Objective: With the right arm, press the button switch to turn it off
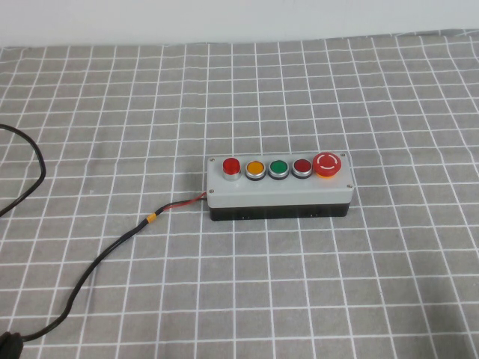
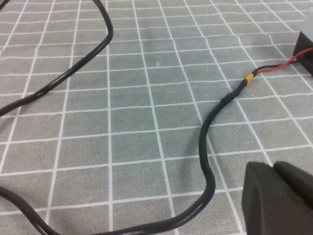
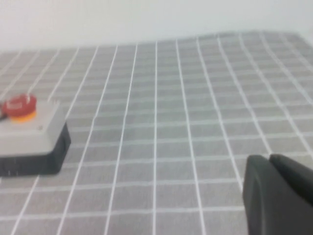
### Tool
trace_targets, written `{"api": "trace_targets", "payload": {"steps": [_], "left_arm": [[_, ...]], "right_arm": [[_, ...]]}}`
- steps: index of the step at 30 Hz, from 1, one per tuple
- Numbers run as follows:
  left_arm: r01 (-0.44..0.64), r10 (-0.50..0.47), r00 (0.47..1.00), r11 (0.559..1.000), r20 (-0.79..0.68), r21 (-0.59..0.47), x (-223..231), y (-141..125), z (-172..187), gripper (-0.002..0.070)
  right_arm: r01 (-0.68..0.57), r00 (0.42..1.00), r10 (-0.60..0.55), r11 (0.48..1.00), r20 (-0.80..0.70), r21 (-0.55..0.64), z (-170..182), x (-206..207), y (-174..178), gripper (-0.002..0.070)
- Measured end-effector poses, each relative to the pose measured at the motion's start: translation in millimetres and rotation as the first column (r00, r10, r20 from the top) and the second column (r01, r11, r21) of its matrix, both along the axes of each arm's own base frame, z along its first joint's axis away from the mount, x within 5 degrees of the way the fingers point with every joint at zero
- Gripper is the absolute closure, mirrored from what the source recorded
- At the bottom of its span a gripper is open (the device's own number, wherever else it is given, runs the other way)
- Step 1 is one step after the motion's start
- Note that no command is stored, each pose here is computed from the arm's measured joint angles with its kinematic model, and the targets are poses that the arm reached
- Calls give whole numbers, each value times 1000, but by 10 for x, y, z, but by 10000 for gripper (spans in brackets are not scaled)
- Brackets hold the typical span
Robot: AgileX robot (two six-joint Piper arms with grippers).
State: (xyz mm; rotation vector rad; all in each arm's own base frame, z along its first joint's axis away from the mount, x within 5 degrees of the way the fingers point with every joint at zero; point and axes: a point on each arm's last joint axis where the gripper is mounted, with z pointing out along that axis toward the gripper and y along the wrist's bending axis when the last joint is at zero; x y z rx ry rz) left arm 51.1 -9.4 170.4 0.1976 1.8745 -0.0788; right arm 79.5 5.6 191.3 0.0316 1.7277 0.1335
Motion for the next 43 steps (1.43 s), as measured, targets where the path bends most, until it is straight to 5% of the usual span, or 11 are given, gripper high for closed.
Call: {"api": "trace_targets", "payload": {"steps": [43], "left_arm": [[0,0,1000,1000,0,0,0,0,0,678]], "right_arm": [[-68,992,68,998,-103,3,-158,-265,43,693]]}}
